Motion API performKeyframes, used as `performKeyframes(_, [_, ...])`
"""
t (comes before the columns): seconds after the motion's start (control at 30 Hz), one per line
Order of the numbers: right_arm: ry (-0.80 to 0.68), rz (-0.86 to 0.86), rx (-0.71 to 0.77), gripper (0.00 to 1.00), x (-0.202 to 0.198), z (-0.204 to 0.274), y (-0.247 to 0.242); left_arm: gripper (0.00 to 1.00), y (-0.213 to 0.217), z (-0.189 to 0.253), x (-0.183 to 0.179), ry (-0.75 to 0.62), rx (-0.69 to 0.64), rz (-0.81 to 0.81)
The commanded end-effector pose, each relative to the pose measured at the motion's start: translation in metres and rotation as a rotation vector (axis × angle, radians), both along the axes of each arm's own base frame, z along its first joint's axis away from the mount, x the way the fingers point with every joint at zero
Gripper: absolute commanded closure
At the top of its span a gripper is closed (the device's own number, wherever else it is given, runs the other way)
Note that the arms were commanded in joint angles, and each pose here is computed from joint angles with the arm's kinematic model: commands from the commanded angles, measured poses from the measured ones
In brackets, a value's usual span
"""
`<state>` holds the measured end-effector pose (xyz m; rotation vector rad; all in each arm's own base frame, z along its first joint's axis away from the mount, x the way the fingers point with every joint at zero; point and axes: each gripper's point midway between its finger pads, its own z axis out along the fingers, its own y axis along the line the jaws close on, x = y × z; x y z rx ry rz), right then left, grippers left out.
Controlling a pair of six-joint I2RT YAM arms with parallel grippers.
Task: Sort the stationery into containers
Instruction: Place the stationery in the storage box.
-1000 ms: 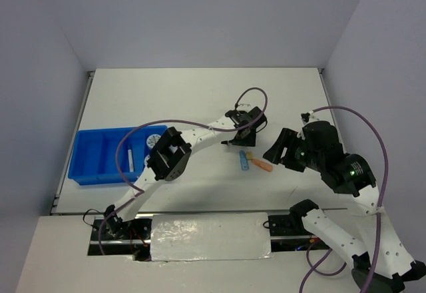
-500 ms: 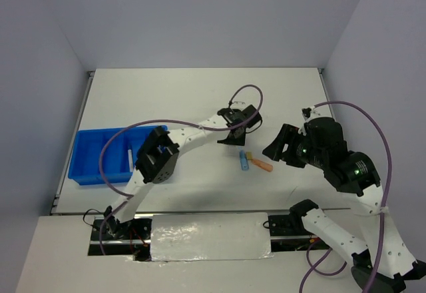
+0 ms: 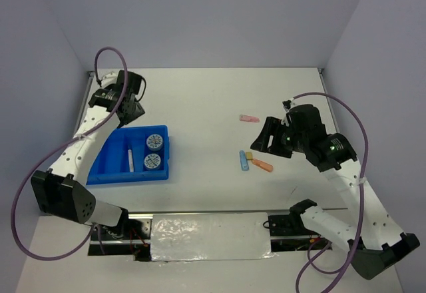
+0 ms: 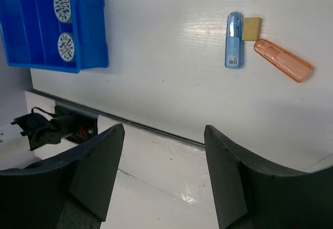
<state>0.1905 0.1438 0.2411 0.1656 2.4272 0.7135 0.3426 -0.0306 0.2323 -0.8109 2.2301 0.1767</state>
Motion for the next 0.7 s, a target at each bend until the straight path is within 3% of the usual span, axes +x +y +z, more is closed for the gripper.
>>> performKeyframes(0.0, [-0.081, 0.048, 0.045, 0.29, 0.013, 0.017, 0.012, 0.58, 0.003, -0.034, -0.02, 0.096, -0.075, -0.014])
performKeyframes(0.07, [-0.076, 0.057, 0.047, 0.29, 0.015, 0.015, 0.014, 0.53, 0.024, -0.037, -0.028, 0.115, -0.06, 0.058])
performKeyframes(0.23, [-0.071, 0.076, 0.067, 0.29, 0.013, 0.011, 0.018, 0.52, 0.071, -0.064, -0.044, 0.176, -0.064, 0.2])
performKeyframes(0.67, [-0.061, 0.1, 0.053, 0.29, 0.013, 0.011, 0.02, 0.27, 0.113, -0.114, -0.036, 0.257, -0.006, 0.271])
